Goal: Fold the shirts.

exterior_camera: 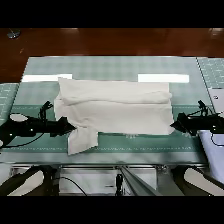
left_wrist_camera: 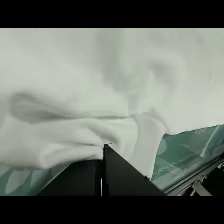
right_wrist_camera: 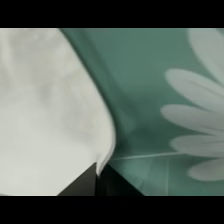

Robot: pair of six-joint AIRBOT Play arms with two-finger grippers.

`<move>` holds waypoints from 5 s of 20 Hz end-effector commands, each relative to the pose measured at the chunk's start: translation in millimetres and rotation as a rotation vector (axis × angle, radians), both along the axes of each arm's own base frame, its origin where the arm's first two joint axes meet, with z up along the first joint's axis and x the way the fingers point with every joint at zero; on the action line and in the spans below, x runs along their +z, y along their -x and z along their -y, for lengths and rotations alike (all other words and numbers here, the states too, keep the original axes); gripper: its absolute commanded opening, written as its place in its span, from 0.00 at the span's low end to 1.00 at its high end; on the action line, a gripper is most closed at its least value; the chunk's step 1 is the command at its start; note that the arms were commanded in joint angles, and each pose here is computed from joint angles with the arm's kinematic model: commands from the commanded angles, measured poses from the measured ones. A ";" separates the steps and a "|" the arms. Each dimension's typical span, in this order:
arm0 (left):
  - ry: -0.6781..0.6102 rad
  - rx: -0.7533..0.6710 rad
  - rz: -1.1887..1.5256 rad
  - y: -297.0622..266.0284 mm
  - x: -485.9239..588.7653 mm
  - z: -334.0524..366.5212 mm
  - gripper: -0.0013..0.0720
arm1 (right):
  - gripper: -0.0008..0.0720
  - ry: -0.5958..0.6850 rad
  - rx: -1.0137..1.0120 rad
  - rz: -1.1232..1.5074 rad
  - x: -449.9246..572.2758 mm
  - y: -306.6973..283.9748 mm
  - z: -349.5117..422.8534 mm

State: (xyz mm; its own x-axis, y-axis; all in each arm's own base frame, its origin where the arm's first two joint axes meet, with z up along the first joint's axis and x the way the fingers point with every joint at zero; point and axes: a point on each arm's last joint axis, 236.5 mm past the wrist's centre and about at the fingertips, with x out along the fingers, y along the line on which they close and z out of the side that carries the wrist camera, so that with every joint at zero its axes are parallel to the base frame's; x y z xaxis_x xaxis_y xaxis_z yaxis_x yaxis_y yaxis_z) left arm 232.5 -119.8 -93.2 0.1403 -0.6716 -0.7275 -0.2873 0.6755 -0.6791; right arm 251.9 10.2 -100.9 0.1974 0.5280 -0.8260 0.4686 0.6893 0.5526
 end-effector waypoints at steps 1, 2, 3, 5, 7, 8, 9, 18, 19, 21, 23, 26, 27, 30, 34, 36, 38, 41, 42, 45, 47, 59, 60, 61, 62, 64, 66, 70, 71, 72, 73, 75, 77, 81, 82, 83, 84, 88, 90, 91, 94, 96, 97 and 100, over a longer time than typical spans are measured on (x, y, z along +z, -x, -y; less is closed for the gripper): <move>0.010 0.003 0.040 -15.3 12.8 0.0 0.05 | 0.04 -0.056 0.096 0.058 14.5 -4.6 -11.5; 0.012 -0.004 0.068 -25.5 23.1 -1.5 0.05 | 0.04 -0.031 0.112 0.067 19.0 -9.2 -4.9; 0.013 -0.003 0.103 -37.8 35.0 -5.3 0.05 | 0.04 -0.001 0.108 0.075 24.1 -16.5 3.8; -0.009 0.029 0.198 -72.0 62.9 -22.4 0.05 | 0.04 0.063 0.082 0.119 40.4 -39.9 23.0; -0.018 0.098 0.234 -102.3 84.4 -37.3 0.05 | 0.04 0.094 0.041 0.188 62.3 -70.0 36.9; -0.022 0.097 0.256 -117.6 92.1 -41.0 0.05 | 0.05 0.073 0.022 0.226 73.7 -85.3 37.3; -0.023 0.095 0.266 -132.1 96.4 -42.4 0.05 | 0.04 0.039 -0.004 0.268 84.7 -102.7 35.2; -0.045 0.073 0.213 -252.5 68.2 -36.2 0.05 | 0.04 0.050 -0.029 0.309 62.8 -206.9 24.7; -0.045 0.074 0.212 -260.1 63.9 -37.4 0.05 | 0.05 0.038 -0.033 0.305 59.4 -212.2 24.7; -0.048 0.056 0.217 -267.1 54.6 -36.8 0.07 | 0.13 0.017 -0.058 0.304 53.6 -220.6 25.0; -0.054 0.012 0.226 -264.4 46.8 -33.5 0.98 | 0.88 0.006 -0.075 0.321 52.4 -226.7 24.9; -0.067 0.024 0.173 -257.2 55.7 -60.3 0.98 | 0.87 0.016 -0.040 0.331 66.7 -222.2 42.4; -0.103 0.037 0.121 -248.6 59.4 -83.9 0.98 | 0.87 0.021 -0.030 0.318 71.6 -215.1 55.2; -0.244 0.133 -0.022 -211.3 72.4 -159.6 0.98 | 0.86 0.021 -0.080 0.120 52.1 -165.4 98.1; -0.188 0.146 0.309 -231.2 132.2 -126.2 0.98 | 0.86 -0.060 0.003 0.089 24.1 -153.7 63.4; -0.148 0.094 0.405 -224.4 148.8 -81.1 0.98 | 0.86 -0.083 0.080 0.104 16.4 -160.6 33.3; -0.144 0.017 0.432 -214.4 150.9 -45.2 0.98 | 0.86 -0.058 0.093 0.119 6.6 -171.5 20.0; -0.135 -0.064 0.466 -212.3 152.4 -1.1 0.98 | 0.86 -0.077 0.070 0.152 3.0 -190.8 6.9; -0.133 -0.085 0.478 -212.1 151.8 12.7 0.98 | 0.86 -0.085 0.072 0.148 0.6 -192.2 3.7; -0.132 -0.156 0.512 -208.2 150.0 43.5 0.98 | 0.03 -0.100 0.101 0.147 2.3 -191.2 -8.9; -0.124 -0.188 0.511 -203.0 148.3 56.1 0.89 | 0.05 -0.092 0.136 0.184 22.1 -189.8 -5.7; -0.055 -0.503 0.472 -117.9 90.5 243.2 0.05 | 0.04 0.216 0.226 0.507 219.3 -45.2 -19.9; -0.047 -0.512 0.472 -111.7 84.9 264.7 0.05 | 0.04 0.219 0.206 0.535 228.9 -33.4 -26.5; -0.036 -0.534 0.454 -103.3 78.5 285.2 0.05 | 0.04 0.224 0.189 0.552 234.9 -24.0 -30.3; -0.020 -0.574 0.425 -89.4 72.0 307.5 0.05 | 0.04 0.227 0.175 0.565 239.5 -16.3 -33.6; 0.017 -0.697 0.383 -52.2 60.5 348.9 0.05 | 0.04 0.229 0.181 0.583 247.0 -3.8 -40.2; 0.052 -0.794 0.353 -11.1 51.0 383.9 0.05 | 0.04 0.227 0.186 0.589 249.7 0.8 -42.9; 0.140 -0.885 0.284 53.3 51.4 417.9 0.05 | 0.04 0.227 0.190 0.586 249.4 1.9 -43.3; 0.146 -0.894 0.276 52.1 55.4 415.8 0.05 | 0.04 0.228 0.190 0.586 249.3 1.9 -43.2; 0.149 -0.873 0.284 38.4 60.5 412.7 0.05 | 0.04 0.228 0.190 0.587 249.3 1.7 -43.1; 0.149 -0.818 0.285 13.1 66.3 404.8 0.05 | 0.04 0.228 0.190 0.587 249.4 1.7 -43.2; 0.200 -0.662 0.261 -44.9 91.8 379.0 0.05 | 0.04 0.216 0.190 0.592 251.0 1.5 -45.6; 0.244 -0.560 0.334 -103.1 128.6 339.5 0.05 | 0.04 0.177 0.194 0.631 259.7 -2.8 -56.5; 0.193 -0.459 0.463 -167.8 194.3 223.0 0.05 | 0.04 0.038 0.303 0.653 258.3 -21.4 -111.9; 0.108 -0.453 0.493 -175.7 201.6 183.9 0.05 | 0.04 0.011 0.342 0.656 254.7 -31.1 -132.4; 0.027 -0.441 0.511 -179.3 206.7 147.0 0.05 | 0.04 -0.015 0.383 0.653 250.7 -40.1 -154.7; -0.040 -0.413 0.524 -177.4 214.4 110.6 0.05 | 0.04 -0.045 0.434 0.643 245.3 -48.5 -182.5; -0.134 -0.257 0.635 -124.7 231.4 32.8 0.05 | 0.04 -0.110 0.646 0.564 201.0 -76.9 -295.0; -0.164 -0.168 0.656 -92.0 217.6 15.8 0.05 | 0.04 -0.119 0.684 0.535 174.4 -101.0 -336.5; -0.173 -0.140 0.661 -77.8 208.5 11.4 0.05 | 0.04 -0.128 0.695 0.520 162.0 -112.8 -353.4; -0.185 -0.101 0.653 -45.0 177.3 8.0 0.05 | 0.04 -0.209 0.694 0.485 139.4 -137.6 -390.6; -0.188 -0.087 0.623 -36.1 156.9 6.4 0.05 | 0.04 -0.264 0.682 0.472 131.6 -148.1 -406.2; -0.186 -0.087 0.600 -33.2 147.2 6.3 0.05 | 0.04 -0.264 0.680 0.472 127.0 -152.2 -409.8; -0.181 -0.088 0.561 -30.8 134.4 6.4 0.05 | 0.55 -0.254 0.606 0.482 122.9 -173.0 -405.0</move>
